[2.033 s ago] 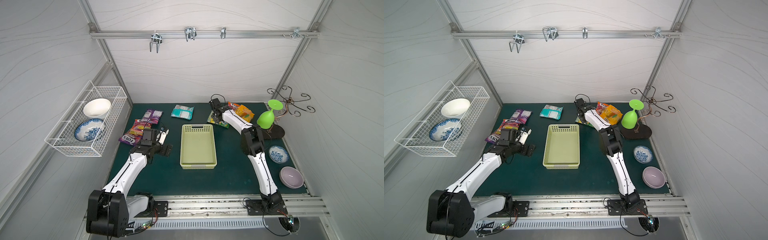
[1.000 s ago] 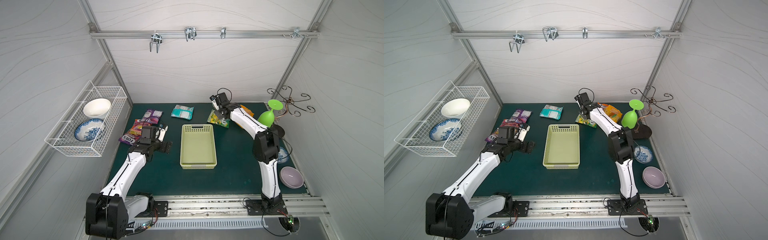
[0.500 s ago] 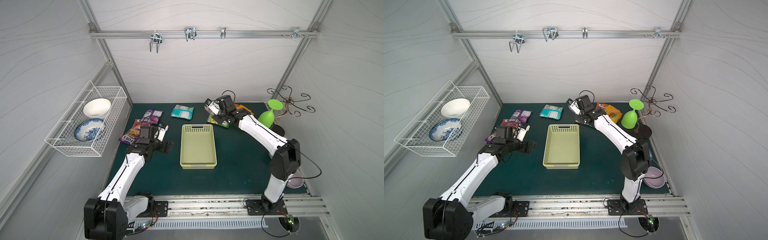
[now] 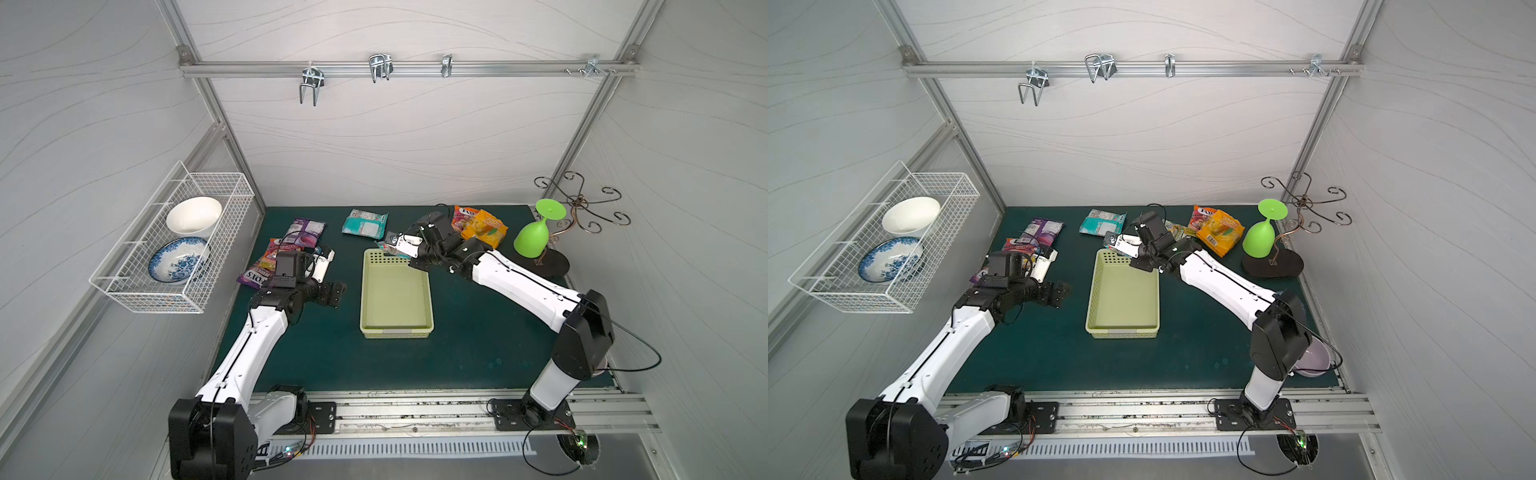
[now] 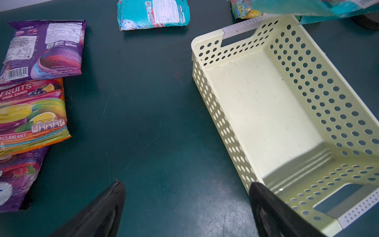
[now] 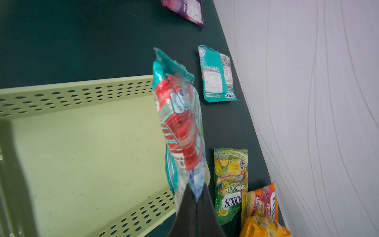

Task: Put the candies in the basket
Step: Place the candy in the basket.

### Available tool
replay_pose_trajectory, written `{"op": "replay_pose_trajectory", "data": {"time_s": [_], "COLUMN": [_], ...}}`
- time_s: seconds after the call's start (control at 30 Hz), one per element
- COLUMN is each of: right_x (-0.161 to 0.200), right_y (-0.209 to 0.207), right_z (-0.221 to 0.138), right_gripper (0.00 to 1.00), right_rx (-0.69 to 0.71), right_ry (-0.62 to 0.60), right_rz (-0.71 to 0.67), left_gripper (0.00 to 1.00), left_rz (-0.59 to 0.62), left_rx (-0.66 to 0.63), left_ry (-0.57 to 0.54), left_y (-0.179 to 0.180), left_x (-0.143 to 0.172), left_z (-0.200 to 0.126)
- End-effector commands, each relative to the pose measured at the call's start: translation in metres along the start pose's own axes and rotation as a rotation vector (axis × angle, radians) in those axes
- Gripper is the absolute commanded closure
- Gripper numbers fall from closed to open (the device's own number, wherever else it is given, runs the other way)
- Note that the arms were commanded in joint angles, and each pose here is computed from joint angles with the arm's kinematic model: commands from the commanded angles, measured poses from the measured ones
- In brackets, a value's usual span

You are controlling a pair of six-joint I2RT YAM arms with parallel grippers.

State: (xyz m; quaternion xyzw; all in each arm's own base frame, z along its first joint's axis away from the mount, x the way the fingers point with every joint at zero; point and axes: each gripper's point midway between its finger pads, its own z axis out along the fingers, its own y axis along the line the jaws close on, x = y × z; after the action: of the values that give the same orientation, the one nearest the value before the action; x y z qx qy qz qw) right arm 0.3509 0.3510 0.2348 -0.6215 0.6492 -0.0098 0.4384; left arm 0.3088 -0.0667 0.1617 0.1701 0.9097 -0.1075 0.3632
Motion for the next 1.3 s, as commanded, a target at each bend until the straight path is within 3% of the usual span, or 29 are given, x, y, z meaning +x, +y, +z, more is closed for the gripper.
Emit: {"op": "replay_pose_trajectory", "data": {"time_s": [0.0,0.47,0.63,0.77,1.0,1.13,1.27], "right_x": [-0.03,-0.018,-0.008,-0.007,-0.007,-0.013,0.005], "right_y": [0.0,0.036,0.026,0.032,0.051,0.038,0.034], "right_z": [-0.007,0.044,0.061,0.07,0.063,0.05,0.063], "right_gripper": [1.0,1.0,1.0,1.0,1.0,1.0,1.0], "right_rx": [0.004,-0.02,0.057,0.042,-0.024,0.025,0.065], "right_ry": [-0.115,-0.016,0.053,0.049,0.042,0.032,0.088], "right_rz": [-0.044,-0.215,-0.227,-0.224,-0.291,-0.288,-0.288], "left_gripper": [0.01,0.01,0.01,0.01,0.01,0.01,0.01], "left_rz": [0.01,0.008,0.007,0.007,0.004,-0.001,0.003], "left_rx": [-0.002,-0.004,-0.005,0.006,0.012,0.012,0.028], "left_ry": [-0.06,-0.06,-0.055,-0.066,-0.06,-0.054,-0.061], "left_y": [0.0,0.0,0.001,-0.001,-0.001,-0.001,-0.004], "left_x": [-0.017,-0.017,-0.017,-0.018,-0.017,-0.016,-0.017], "left_z": [-0.011,-0.012,-0.011,-0.01,-0.008,-0.007,-0.007]}}
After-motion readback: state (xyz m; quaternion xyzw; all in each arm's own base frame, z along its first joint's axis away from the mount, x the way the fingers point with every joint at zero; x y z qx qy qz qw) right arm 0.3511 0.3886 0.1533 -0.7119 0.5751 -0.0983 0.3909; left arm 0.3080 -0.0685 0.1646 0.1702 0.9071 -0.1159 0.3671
